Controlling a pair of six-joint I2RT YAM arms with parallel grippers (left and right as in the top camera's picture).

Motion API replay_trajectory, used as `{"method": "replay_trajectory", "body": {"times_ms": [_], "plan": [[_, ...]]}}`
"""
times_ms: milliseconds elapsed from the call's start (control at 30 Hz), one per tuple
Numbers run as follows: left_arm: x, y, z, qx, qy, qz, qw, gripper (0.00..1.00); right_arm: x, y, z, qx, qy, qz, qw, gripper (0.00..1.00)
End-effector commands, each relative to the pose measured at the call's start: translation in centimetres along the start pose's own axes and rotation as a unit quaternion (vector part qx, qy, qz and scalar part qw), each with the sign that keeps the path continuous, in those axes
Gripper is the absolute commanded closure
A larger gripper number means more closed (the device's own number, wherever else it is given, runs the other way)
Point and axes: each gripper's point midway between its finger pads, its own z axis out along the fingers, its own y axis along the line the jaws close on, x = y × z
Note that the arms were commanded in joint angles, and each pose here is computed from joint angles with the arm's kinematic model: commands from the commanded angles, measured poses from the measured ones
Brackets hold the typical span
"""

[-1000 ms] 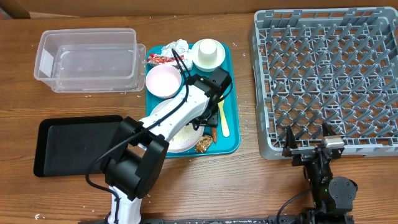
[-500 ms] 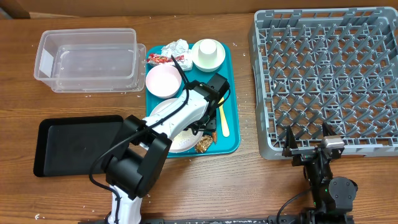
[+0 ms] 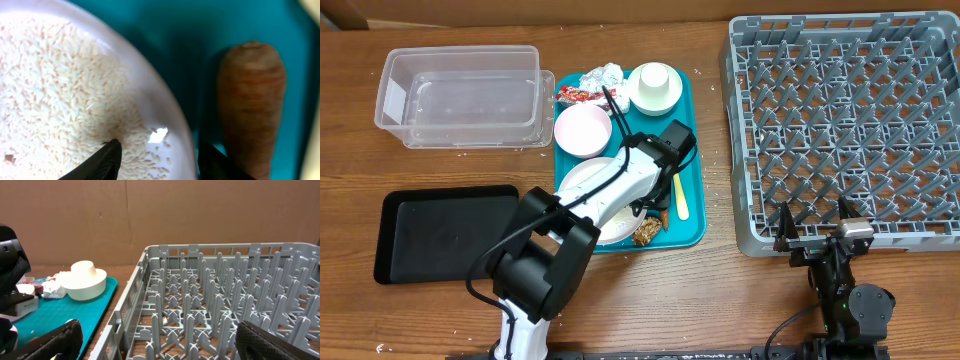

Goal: Sort waste into correct bins and load items into the dishwasher
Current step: 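Lower the left gripper and grasp the white plate's rim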

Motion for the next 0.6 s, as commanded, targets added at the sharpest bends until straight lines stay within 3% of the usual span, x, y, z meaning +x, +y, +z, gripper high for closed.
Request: {"method": "replay_trajectory", "body": {"times_ms": [0, 100, 233, 367, 567], "plan": [[-0.1, -0.04, 0.38, -0.022, -0.014, 0.021, 0.999, 0.49, 0.17, -0.35, 0.0, 0.008, -0.002, 0.003, 1.0, 0.0], [-0.21, -0.28, 0.37, -0.018, -0.017, 0.02, 1.0, 0.51, 0.17, -0.35, 0.0, 0.008, -0.002, 0.003, 1.0, 0.0], [-0.29, -0.23, 0.38, -0.017, -0.018, 0.019, 1.0, 0.66, 0.17, -0.35, 0.0, 0.008, -0.002, 0.003, 1.0, 0.0], [-0.23, -0.31, 0.4, -0.015, -0.016, 0.019, 1.0, 0.71, 0.17, -0.35, 0.0, 0.008, -0.002, 0.003, 1.0, 0.0], [-0.26, -0.39, 0.39, -0.014, -0.017, 0.019, 1.0, 0.88, 0.17, -0.35, 0.0, 0.008, -0.002, 0.003, 1.0, 0.0]]}}
